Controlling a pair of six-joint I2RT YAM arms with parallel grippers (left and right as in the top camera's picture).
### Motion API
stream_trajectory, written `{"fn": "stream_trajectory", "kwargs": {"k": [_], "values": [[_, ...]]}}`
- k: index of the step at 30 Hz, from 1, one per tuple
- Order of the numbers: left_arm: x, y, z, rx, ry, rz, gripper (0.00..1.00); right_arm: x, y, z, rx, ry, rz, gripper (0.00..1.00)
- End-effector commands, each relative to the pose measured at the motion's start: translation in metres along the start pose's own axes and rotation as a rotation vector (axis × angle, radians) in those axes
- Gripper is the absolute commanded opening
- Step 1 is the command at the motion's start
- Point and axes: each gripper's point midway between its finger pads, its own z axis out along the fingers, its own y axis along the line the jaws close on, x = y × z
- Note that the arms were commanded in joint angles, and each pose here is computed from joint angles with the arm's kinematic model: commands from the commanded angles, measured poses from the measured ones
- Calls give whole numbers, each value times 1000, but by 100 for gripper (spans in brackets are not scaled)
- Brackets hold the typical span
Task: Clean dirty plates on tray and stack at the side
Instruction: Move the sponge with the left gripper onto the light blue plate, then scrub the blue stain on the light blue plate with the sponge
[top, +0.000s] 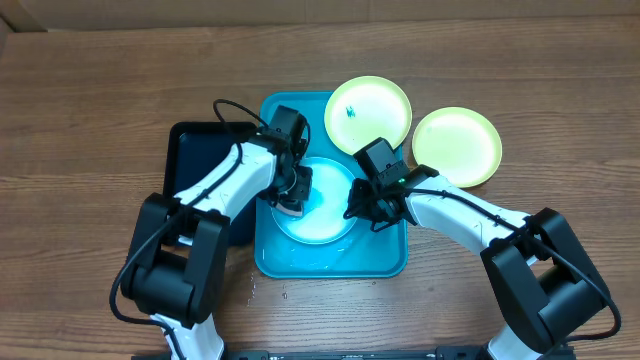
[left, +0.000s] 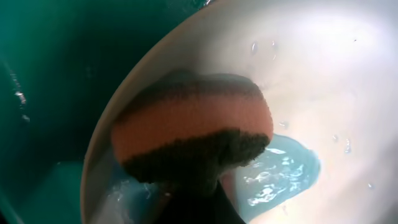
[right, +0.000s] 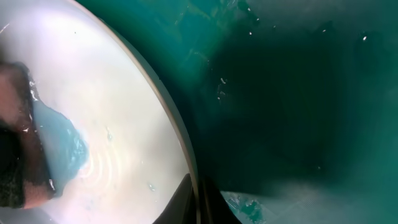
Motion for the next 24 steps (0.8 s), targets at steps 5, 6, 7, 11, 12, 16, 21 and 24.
{"fn": "stream_trajectory", "kwargs": {"k": [5,6,7,11,12,16,21,24], "values": [[27,-68,9,464,169,69,4,1,0,-3,0,-10,-5,4],[16,-76,-6,530,145,63,4,2,0,-3,1,-10,-5,4],[11,-78,-12,550,133,63,4,2,0,-3,1,-10,-5,4],[-32,-83,-67,602,-4,85,4,3,0,-3,-2,0,-4,4],[-41,-83,-79,589,-43,97,4,5,1,-3,-12,10,-4,4],[-60,-70,-111,459,-144,115,4,13,10,-4,-60,57,-4,13],[-45,-37,-91,218,-92,93,4,16,14,-4,-77,72,21,15],[-34,-29,-81,162,-50,90,4,9,10,-3,-50,32,17,15]]}}
